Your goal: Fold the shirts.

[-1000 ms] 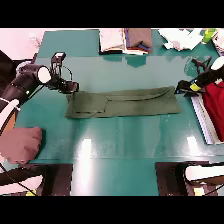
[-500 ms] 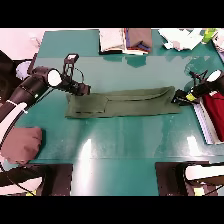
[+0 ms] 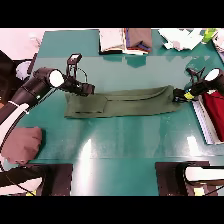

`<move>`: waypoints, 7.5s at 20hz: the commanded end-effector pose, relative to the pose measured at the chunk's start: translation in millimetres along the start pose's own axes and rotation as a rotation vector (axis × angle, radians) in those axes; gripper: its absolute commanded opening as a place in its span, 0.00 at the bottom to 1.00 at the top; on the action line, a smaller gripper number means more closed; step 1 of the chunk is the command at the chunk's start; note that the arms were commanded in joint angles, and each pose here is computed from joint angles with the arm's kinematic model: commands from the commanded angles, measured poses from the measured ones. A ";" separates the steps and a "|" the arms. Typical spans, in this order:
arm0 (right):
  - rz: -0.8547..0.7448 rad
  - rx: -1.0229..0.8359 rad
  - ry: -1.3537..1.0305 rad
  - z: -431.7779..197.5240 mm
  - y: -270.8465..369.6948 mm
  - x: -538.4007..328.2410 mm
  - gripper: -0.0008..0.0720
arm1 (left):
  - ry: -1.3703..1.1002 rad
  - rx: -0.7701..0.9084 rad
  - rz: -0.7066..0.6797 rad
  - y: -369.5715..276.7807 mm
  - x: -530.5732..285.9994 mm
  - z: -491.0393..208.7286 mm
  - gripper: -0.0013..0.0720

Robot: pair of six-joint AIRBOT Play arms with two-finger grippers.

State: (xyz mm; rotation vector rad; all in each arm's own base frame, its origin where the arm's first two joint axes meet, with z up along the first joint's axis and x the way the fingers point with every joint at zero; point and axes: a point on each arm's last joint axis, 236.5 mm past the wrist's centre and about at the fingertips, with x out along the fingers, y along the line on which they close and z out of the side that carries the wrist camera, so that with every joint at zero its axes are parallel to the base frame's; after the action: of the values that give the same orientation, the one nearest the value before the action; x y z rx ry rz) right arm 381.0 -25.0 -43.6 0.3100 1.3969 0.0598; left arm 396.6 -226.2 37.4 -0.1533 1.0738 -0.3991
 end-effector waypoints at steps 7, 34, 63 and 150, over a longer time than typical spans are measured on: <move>0.021 -0.126 -0.202 -6.5 70.3 -121.2 0.03 | 0.084 0.083 -0.129 -77.6 71.5 -15.4 0.06; 0.537 -0.556 -0.311 -47.1 422.8 -141.4 0.03 | -0.176 0.125 0.259 73.0 -100.8 102.4 0.06; 0.147 -0.089 0.168 -64.3 257.5 60.0 0.93 | -0.271 0.209 0.241 42.6 -190.2 88.5 0.06; 0.307 -0.434 -0.253 -30.0 214.5 -113.3 0.56 | -0.249 0.278 -0.015 -59.3 -173.1 66.0 0.06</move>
State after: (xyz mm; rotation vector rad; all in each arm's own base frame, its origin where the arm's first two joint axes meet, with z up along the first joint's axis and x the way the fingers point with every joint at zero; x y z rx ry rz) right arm 374.1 99.9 128.5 0.2218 0.9913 0.4082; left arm 367.9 -218.0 229.3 0.0375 0.7667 -0.5255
